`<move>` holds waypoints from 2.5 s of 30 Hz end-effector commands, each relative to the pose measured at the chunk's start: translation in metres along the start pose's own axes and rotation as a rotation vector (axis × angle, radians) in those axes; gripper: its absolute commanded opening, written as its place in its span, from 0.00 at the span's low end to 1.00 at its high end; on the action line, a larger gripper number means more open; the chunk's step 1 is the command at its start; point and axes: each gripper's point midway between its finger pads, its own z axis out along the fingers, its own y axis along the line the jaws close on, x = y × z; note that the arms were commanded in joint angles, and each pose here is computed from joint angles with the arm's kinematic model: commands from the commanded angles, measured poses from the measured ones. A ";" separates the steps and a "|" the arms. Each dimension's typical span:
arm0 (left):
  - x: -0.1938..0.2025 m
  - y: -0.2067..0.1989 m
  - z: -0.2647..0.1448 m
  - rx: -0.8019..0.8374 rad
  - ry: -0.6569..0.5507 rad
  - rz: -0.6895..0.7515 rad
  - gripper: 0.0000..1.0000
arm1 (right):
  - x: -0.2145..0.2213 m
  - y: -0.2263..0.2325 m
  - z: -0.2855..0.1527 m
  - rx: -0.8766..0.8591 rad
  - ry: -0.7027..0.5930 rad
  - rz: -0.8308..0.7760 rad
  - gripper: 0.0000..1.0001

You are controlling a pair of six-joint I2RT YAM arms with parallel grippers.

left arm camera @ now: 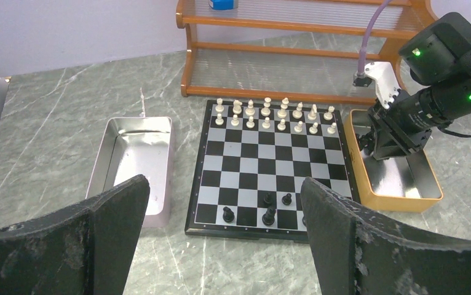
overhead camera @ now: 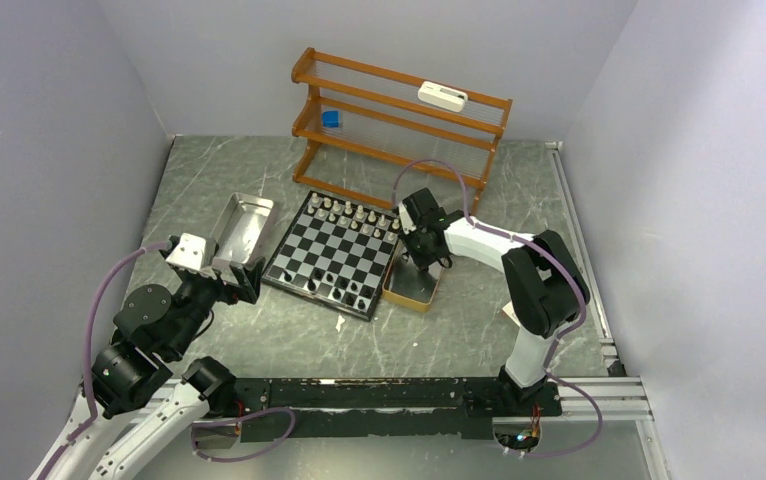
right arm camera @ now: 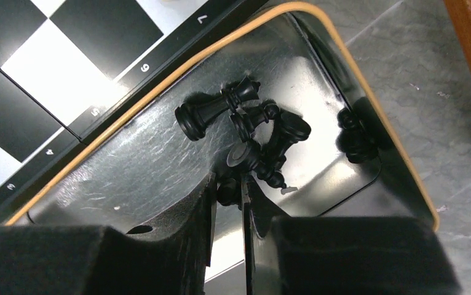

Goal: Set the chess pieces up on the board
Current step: Pick up the chess piece from the storage box, then place the chess piece on the chessboard.

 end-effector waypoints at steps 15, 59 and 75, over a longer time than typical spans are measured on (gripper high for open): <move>-0.005 0.001 0.002 -0.013 -0.019 -0.016 0.97 | -0.027 0.008 -0.009 -0.052 -0.079 0.256 0.21; 0.073 -0.243 0.163 0.529 0.220 -0.480 0.68 | -0.085 0.020 -0.157 -0.727 -0.591 1.029 0.20; 0.068 -0.271 0.183 0.621 0.154 -0.489 0.60 | -0.091 0.016 -0.177 -0.791 -0.631 1.058 0.20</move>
